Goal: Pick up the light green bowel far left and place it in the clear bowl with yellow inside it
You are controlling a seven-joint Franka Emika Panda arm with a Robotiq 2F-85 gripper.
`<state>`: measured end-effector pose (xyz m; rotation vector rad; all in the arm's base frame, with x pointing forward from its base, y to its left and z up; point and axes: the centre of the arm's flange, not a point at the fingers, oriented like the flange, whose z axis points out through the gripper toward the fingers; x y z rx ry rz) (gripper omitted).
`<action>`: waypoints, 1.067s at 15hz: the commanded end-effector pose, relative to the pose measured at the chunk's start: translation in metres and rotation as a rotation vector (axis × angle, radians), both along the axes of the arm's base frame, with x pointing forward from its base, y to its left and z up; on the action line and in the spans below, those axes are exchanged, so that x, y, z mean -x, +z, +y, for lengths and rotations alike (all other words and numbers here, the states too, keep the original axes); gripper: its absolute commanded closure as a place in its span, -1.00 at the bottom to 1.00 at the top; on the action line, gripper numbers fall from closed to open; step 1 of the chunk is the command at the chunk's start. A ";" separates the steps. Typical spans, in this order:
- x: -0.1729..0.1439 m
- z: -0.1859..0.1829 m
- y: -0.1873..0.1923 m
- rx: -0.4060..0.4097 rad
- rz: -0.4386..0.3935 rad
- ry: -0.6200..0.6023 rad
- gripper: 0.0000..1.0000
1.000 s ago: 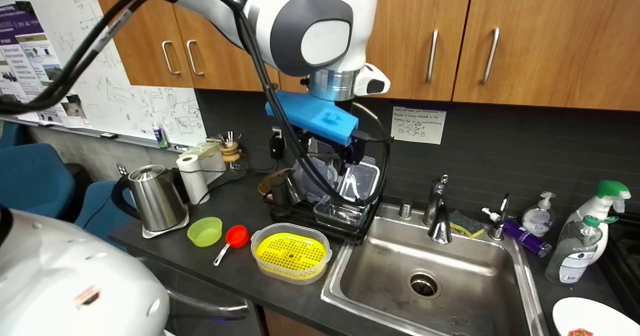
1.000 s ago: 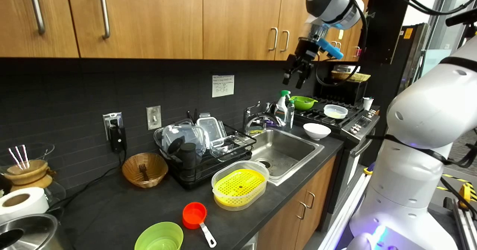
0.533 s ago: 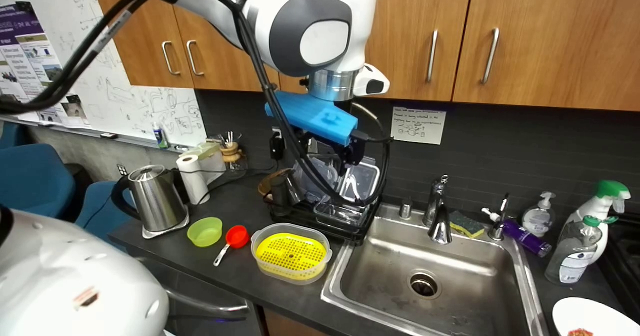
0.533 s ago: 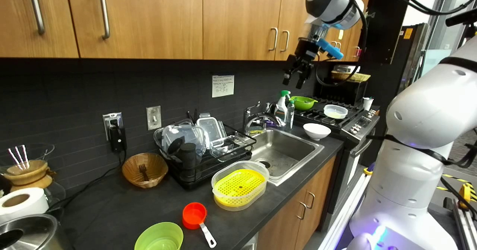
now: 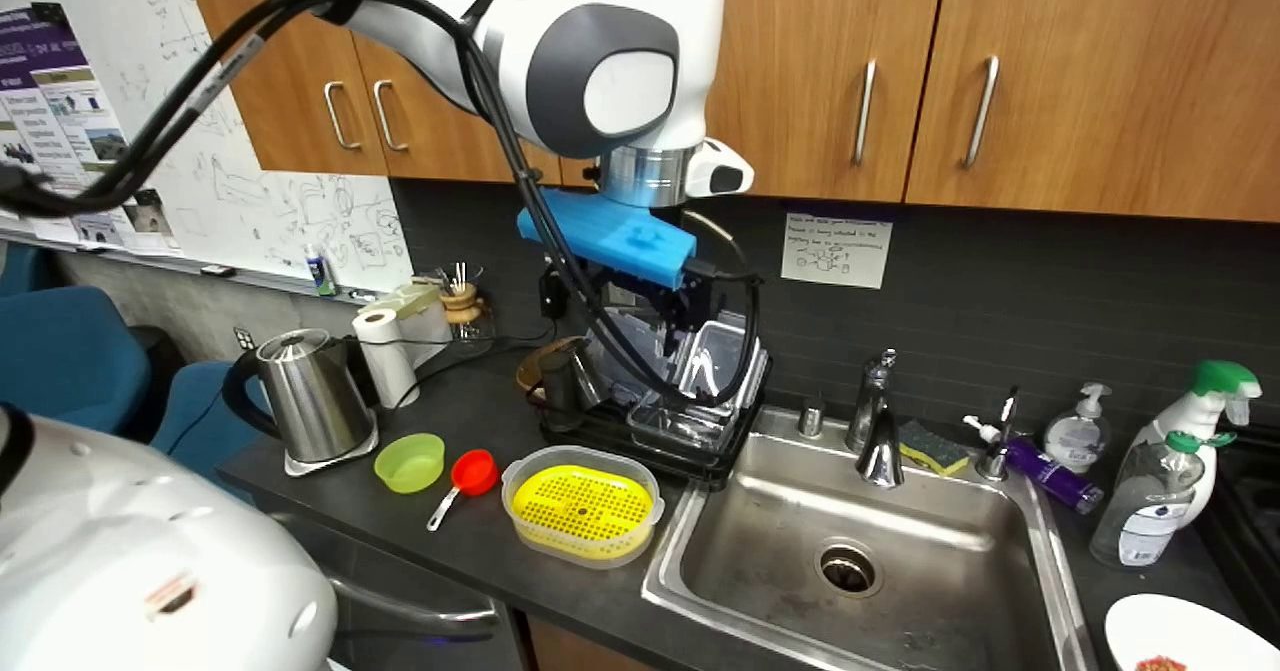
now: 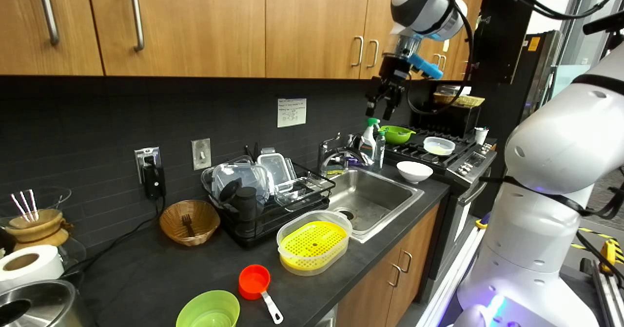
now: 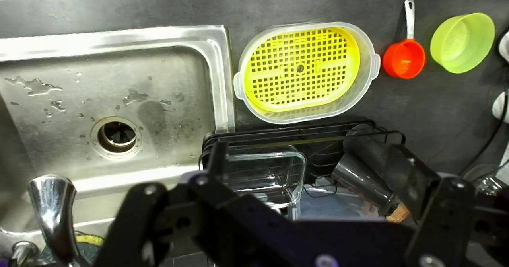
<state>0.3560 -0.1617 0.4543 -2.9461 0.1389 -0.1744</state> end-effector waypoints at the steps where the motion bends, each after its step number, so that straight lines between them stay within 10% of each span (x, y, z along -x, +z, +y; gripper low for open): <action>1: -0.005 0.010 -0.007 0.039 0.024 0.011 -1.00; 16: -0.041 0.079 -0.051 0.265 0.105 0.116 -1.00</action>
